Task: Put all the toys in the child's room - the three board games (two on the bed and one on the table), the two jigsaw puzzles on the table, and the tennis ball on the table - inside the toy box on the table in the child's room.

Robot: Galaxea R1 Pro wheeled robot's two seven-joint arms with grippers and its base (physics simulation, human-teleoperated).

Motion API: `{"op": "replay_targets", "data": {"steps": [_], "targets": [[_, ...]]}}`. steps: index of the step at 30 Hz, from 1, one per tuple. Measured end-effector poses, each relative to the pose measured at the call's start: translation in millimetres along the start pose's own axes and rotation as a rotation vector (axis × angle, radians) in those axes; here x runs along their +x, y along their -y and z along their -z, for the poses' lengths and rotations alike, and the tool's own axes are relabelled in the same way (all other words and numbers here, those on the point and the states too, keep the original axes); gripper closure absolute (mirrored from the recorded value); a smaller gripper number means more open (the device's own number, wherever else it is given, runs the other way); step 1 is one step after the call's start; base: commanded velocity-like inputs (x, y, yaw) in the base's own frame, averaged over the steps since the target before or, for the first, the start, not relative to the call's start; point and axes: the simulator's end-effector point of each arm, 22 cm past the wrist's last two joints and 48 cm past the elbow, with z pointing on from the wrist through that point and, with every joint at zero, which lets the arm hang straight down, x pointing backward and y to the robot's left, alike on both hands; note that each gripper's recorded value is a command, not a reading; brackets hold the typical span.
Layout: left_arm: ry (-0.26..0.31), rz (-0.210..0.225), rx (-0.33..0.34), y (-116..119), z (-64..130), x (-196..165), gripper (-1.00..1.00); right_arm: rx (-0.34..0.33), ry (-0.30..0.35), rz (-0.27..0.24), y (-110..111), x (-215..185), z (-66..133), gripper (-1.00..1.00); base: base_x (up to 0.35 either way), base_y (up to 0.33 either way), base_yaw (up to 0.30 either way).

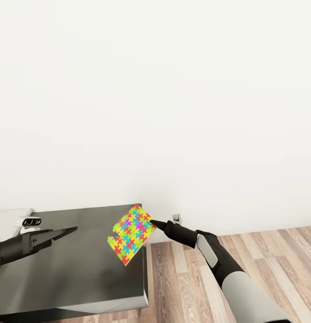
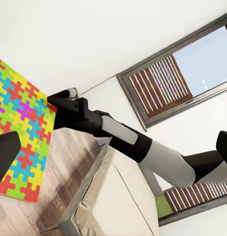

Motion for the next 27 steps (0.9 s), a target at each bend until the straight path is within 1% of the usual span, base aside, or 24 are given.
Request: {"op": "replay_targets", "data": {"steps": [6, 9, 27], "targets": [[0.001, -0.009, 0.003, 6.1, 0.9, -1.4, -1.00, -0.001, 0.016, 0.009, -3.8, -7.9, 7.8, 1.00, 0.000, 0.000, 0.081], [0.002, -0.013, 0.004, 8.1, 0.9, -1.9, -1.00, -0.020, 0.023, 0.013, -9.4, -11.1, 10.2, 1.00, 0.000, 0.000, 0.082], [0.008, -0.040, 0.015, 20.2, 1.3, -5.5, -1.00, -0.041, 0.034, 0.038, -25.7, -18.5, 13.3, 1.00, 0.000, 0.000, 0.082]]}}
